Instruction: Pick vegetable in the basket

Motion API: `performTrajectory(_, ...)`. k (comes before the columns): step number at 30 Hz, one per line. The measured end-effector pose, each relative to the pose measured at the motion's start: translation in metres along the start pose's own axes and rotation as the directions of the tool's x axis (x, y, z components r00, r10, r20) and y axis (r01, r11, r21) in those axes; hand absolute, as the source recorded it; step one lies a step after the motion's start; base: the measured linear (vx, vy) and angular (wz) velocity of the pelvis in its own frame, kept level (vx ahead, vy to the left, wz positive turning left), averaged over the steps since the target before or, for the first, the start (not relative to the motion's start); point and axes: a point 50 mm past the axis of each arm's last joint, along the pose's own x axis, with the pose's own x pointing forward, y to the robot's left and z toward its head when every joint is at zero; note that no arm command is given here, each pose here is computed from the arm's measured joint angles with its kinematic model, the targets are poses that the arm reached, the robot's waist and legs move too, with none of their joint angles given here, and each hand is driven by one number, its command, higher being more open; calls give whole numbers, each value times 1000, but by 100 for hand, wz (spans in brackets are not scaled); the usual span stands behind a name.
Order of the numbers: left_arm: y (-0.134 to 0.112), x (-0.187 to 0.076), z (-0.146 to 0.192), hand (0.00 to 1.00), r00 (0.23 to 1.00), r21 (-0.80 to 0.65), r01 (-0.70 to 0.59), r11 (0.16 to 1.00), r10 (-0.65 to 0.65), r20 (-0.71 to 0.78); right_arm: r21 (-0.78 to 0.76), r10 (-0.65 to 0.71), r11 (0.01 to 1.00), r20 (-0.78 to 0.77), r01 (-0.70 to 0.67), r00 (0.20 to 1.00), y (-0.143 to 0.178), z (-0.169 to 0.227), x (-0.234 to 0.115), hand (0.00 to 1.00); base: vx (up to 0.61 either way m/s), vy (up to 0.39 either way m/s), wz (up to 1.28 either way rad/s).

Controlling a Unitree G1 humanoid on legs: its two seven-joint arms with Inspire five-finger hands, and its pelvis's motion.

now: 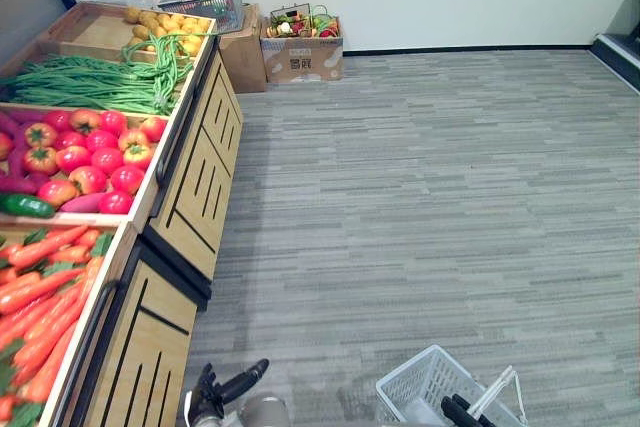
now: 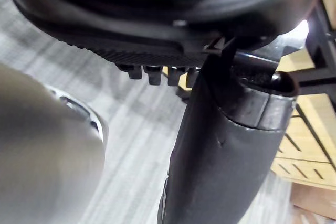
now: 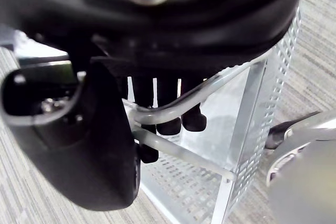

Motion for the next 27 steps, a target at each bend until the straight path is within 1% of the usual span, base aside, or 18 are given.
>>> performTrajectory(2,0,-1,-2,100,1000,3,0,1000,0,-3,-4,-20,1000,-6,20,1000,-8,-2,0,0,544,149,-18)
performTrajectory(3,5,1,0,100,1000,-15,-19,1000,19,-8,11,-20,1000,-32,20,999,-6,-9,-2,0,462,75,1)
performTrajectory(4,6,3,1,100,1000,-2,-24,1000,24,-14,8,2,1000,-50,-2,999,0,-15,-4,0,424,23,-6)
performTrajectory(5,1,4,0,100,1000,-6,-17,1000,17,-19,3,41,999,-34,-41,999,8,-13,-4,0,352,6,8)
performTrajectory(8,-3,2,-6,100,999,4,-5,1000,5,-42,-2,67,998,-1,-67,998,13,-7,-4,0,206,-7,0)
performTrajectory(14,4,1,-15,100,996,41,-19,999,23,-84,6,113,994,25,-114,993,29,-4,-5,0,82,-90,-18)
performTrajectory(16,2,1,-16,100,996,48,-12,999,16,-92,9,110,994,24,-110,994,29,-3,-4,0,40,-73,-31)
performTrajectory(19,1,0,-18,100,995,66,3,998,3,-96,24,76,997,-16,-76,997,22,-10,-4,0,39,-39,-27)
performTrajectory(27,6,0,-17,100,996,83,-4,997,12,-93,30,80,996,-13,-79,997,27,-8,-4,0,71,-9,-22)
